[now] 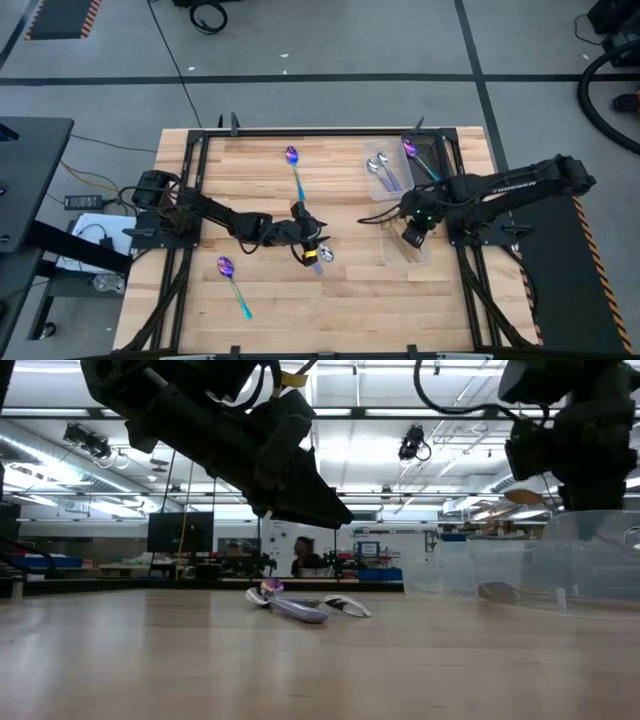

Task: Sort silverware by color (type)
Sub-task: Put the gold spoon into the bottom transparent bin, then put the blue spoon into the black bin

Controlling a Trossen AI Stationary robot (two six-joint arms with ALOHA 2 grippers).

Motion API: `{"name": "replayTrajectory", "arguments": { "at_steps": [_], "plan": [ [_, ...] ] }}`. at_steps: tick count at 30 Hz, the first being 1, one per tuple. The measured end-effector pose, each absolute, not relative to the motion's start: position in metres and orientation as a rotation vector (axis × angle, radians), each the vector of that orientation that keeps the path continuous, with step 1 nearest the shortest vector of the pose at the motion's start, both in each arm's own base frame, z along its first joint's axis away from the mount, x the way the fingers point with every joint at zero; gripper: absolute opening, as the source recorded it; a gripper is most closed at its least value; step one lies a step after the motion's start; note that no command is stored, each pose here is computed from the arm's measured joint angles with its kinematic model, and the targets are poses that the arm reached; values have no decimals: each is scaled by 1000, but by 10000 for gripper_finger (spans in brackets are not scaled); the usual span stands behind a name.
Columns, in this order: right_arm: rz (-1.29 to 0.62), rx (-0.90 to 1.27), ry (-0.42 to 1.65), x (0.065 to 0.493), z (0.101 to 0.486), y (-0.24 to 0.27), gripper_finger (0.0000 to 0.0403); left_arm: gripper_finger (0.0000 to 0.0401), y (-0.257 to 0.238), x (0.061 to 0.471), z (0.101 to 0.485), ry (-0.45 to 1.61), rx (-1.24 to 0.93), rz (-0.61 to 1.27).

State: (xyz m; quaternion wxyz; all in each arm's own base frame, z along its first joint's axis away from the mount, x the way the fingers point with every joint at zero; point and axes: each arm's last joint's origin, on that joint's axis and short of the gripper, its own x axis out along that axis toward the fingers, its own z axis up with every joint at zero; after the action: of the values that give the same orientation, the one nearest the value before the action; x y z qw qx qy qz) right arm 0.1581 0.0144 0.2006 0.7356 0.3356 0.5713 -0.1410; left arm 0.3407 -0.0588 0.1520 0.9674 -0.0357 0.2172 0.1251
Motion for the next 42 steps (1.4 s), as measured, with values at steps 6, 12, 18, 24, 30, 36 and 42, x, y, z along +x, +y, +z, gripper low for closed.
{"name": "replayTrajectory", "arguments": {
  "at_steps": [6, 12, 18, 24, 30, 36, 42],
  "plan": [
    [-335, 774, 1338, 158, 185, 15, 36, 190, -59, 340, 151, 451, -67, 254],
    [-333, 740, 1360, 161, 181, 15, 52, 190, -59, 338, 147, 484, -109, 269],
    [-332, 738, 1361, 161, 181, 15, 105, 190, -56, 337, 145, 496, -204, 307],
    [-284, 714, 1341, 164, 187, 16, 149, 190, -57, 334, 142, 539, -244, 327],
    [-232, 632, 1235, 175, 208, 15, 164, 190, -57, 328, 147, 575, -277, 338],
    [-207, 502, 1098, 186, 217, 13, 163, 190, -57, 327, 147, 578, -292, 346],
    [-143, 413, 916, 201, 226, 14, 164, 190, -55, 323, 142, 646, -268, 362]
  ]
}}
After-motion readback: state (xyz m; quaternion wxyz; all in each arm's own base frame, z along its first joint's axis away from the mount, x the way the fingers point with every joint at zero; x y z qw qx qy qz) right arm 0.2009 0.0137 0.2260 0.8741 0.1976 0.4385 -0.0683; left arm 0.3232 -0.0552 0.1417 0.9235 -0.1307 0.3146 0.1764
